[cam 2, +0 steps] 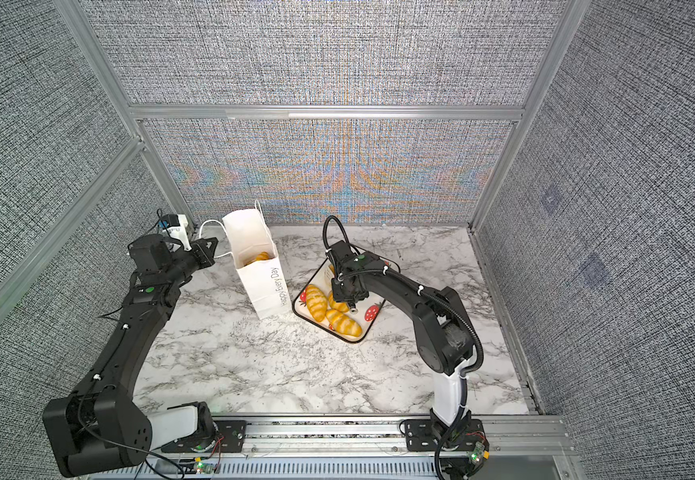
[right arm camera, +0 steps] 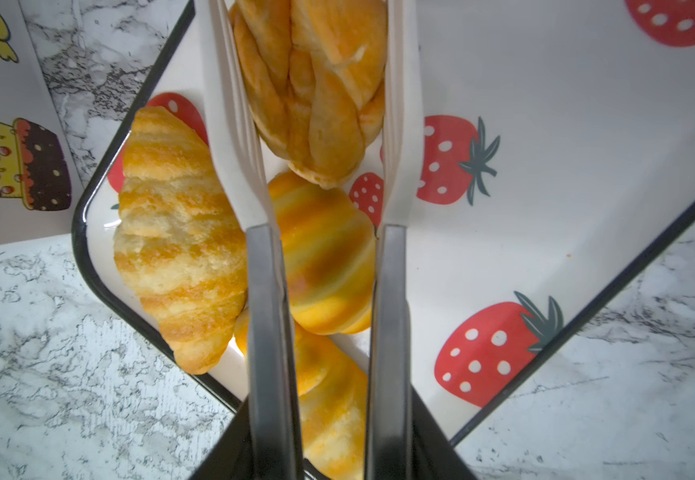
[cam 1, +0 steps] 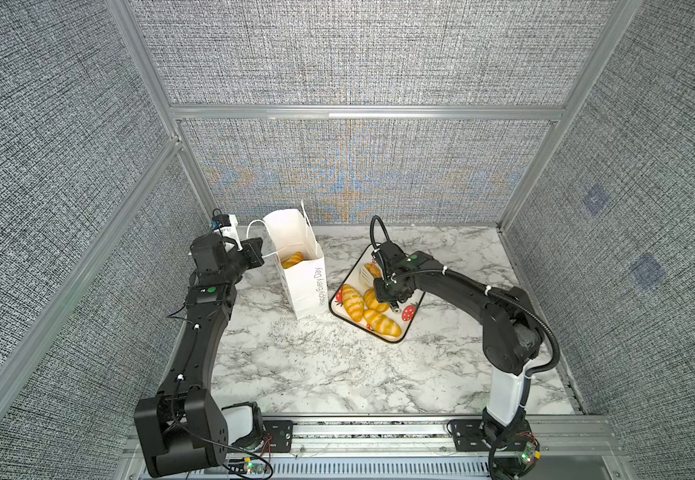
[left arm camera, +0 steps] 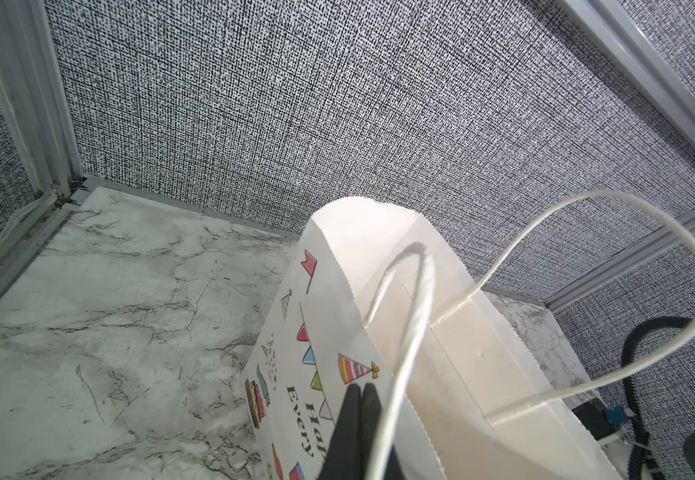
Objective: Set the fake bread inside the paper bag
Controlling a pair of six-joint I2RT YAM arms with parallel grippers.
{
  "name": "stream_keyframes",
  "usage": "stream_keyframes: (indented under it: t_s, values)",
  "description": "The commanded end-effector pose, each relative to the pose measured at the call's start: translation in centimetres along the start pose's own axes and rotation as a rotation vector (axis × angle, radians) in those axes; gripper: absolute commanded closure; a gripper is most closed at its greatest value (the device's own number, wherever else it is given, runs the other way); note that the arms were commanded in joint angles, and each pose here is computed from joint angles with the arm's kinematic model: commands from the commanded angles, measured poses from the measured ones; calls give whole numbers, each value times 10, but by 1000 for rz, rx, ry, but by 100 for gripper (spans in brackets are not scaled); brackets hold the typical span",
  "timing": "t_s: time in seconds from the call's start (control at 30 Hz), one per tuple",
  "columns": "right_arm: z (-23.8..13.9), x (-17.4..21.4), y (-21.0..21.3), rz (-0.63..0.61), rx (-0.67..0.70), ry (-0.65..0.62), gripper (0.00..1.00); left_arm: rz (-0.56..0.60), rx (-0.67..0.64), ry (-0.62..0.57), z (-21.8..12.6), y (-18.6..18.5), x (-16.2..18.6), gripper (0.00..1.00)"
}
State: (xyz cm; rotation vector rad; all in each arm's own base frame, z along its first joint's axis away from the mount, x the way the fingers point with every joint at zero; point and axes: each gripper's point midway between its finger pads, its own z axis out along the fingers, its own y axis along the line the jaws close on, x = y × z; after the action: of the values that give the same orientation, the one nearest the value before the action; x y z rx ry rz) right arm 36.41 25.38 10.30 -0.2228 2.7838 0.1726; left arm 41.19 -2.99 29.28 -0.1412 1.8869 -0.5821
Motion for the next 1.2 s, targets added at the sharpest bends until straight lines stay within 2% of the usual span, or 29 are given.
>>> stream_keyframes:
  t_s: [0.0, 0.27, 0.7, 1.17]
  values:
    - [-9, -8, -3, 21, 6, -50, 59, 8, 14, -17, 1, -2, -4, 100]
    - [-31, -17, -5, 46, -19, -135, 59, 9, 14, -17, 1, -2, -4, 100]
    - [-94, -39, 1, 68, -136, -362, 60, 10, 14, -18, 1, -2, -4, 100]
    - [-168, -48, 27, -3, -284, -635, 60, 9, 15, -19, 0, -2, -5, 100]
